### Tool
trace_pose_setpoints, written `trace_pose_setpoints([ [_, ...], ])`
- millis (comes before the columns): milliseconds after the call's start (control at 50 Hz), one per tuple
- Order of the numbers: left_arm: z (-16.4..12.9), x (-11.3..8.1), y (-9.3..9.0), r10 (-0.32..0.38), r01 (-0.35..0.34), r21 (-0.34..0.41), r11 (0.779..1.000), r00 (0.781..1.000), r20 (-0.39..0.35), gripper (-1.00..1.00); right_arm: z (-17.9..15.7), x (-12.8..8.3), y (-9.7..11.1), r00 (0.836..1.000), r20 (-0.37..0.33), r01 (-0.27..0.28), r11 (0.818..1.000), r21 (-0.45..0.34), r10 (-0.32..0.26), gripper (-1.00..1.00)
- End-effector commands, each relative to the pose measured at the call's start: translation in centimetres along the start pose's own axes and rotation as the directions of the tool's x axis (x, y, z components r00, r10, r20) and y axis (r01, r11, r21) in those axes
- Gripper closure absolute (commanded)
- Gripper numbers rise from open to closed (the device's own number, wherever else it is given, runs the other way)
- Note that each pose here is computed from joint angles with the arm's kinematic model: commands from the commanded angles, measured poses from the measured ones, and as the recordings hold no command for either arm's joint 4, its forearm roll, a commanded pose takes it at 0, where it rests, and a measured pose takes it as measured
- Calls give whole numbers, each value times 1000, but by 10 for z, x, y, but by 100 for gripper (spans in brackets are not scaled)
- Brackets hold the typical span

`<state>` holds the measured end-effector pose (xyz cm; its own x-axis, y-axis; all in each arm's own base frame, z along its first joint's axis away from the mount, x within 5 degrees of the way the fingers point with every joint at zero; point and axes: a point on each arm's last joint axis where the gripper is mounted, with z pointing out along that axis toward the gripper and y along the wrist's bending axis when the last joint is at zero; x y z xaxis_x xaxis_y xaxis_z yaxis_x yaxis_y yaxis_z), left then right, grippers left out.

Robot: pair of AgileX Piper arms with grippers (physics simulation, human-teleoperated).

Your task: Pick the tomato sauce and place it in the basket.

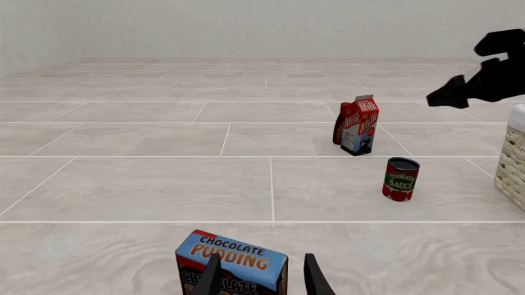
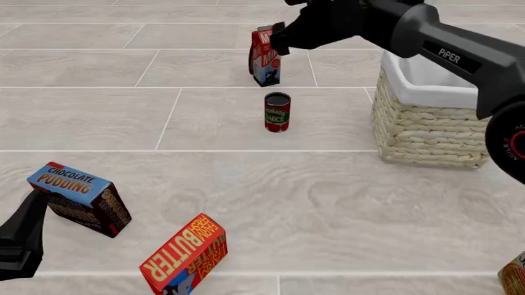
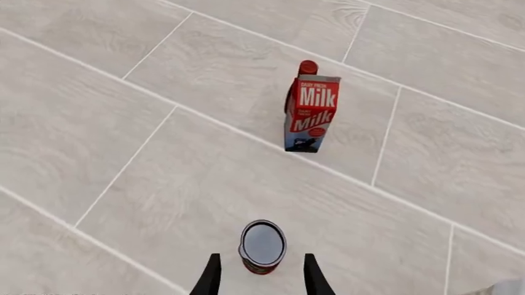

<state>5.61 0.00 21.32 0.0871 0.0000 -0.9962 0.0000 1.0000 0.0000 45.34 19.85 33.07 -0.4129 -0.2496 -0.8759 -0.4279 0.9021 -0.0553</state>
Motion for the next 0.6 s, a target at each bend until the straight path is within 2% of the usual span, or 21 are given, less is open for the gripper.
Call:
trace_pose_setpoints([
  [20,0,0,0,0,0,0,1000,1000,0,-100,6,0,5,1000,-7,10,1000,-9,-10,-100],
  [600,0,0,0,0,0,0,1000,1000,0,-100,28,8,-5,999,-34,-1,1000,7,1,-100],
])
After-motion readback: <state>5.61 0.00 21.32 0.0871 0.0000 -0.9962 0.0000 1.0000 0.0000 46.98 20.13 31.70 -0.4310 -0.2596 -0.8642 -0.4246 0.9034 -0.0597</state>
